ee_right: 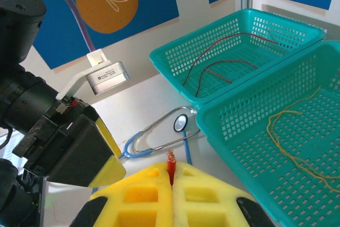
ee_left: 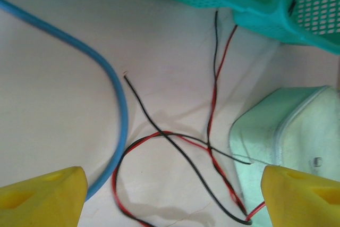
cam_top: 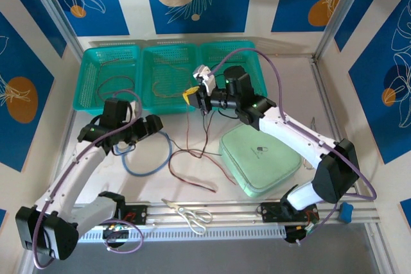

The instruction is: Untangle the cables

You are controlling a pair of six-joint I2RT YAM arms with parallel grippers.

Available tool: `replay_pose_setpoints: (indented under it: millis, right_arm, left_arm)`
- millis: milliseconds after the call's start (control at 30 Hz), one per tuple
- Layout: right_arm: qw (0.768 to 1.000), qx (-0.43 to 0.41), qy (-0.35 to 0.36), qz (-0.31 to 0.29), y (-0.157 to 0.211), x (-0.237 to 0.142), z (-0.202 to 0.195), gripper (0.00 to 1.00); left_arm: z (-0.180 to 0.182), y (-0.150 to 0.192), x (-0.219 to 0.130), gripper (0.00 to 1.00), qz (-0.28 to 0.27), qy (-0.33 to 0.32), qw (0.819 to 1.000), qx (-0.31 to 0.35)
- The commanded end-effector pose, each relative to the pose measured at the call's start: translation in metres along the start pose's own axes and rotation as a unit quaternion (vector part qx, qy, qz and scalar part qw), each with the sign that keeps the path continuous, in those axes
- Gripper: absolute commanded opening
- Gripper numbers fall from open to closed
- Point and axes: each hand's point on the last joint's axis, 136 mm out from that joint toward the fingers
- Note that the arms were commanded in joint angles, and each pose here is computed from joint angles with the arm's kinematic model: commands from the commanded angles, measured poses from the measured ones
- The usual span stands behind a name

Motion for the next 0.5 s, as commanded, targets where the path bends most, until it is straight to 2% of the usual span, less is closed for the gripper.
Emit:
replay_pose_setpoints:
  millis: [0, 467]
  right_arm:
    - [0.999, -0.008, 0.000, -0.046, -0.031, -0.008, 0.001, 0.00]
    - [0.999, -0.010, -0.008, -0.052, -0.041, -0.007, 0.001, 0.00]
  left_arm:
    - [-0.029, -0.003, -0.002, 0.84, 0.003, 0.048, 0.999, -0.001]
    - [-0.008, 0.035, 0.034, 0.84, 0.041, 0.035, 0.998, -0.032]
Point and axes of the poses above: each hand's point on the last joint's axis, 136 mm out from that joint toward the fingers, its own x axis out along the fingers, its own z axis along the line the jaws close on, y = z × x, and after that the axes turned 13 degrees about -x, right-handed
